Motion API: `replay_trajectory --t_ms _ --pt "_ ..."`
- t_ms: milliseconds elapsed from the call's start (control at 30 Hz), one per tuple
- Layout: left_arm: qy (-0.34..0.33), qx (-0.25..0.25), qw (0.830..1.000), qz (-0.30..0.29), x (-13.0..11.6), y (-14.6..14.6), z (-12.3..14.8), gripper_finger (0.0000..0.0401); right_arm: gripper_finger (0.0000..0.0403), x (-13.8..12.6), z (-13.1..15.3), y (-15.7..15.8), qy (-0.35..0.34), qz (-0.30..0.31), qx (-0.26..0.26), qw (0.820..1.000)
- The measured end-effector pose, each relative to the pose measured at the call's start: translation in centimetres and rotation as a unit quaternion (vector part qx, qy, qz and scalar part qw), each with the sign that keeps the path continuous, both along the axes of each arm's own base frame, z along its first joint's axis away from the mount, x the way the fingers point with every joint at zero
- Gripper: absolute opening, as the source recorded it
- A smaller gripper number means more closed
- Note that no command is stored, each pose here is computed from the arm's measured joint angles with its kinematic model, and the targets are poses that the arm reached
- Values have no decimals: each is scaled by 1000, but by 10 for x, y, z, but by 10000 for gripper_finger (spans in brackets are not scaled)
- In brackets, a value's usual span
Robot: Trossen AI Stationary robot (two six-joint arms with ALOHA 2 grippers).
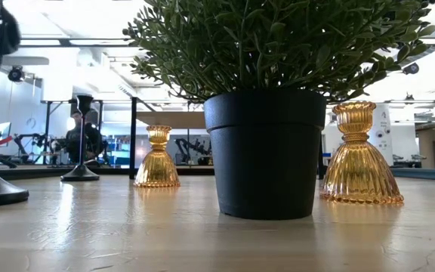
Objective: Pick & Place candle stick holders
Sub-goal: Put the large black candle holder on the shelf
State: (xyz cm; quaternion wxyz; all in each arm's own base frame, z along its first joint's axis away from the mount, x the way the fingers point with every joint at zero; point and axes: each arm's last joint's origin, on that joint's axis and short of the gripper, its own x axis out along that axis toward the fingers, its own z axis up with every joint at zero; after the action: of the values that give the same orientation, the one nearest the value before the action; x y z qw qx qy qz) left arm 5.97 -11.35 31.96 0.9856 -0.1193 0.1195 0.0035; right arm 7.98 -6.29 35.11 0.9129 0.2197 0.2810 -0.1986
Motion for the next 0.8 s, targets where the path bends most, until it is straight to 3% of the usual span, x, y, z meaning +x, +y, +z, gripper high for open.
replay_trajectory --t_ms 133,300,800 --pt "3 0 1000 -6 -8 -5 -8 3 151 2 -7 -2 0 -1 0 1000" --pt "81 5 996 -44 -7 -19 -30 3 138 4 -11 -4 9 -5 3 1000" --pt "96 -28 995 17 1 -30 -92 8 108 6 -8 -9 19 -30 -22 999"
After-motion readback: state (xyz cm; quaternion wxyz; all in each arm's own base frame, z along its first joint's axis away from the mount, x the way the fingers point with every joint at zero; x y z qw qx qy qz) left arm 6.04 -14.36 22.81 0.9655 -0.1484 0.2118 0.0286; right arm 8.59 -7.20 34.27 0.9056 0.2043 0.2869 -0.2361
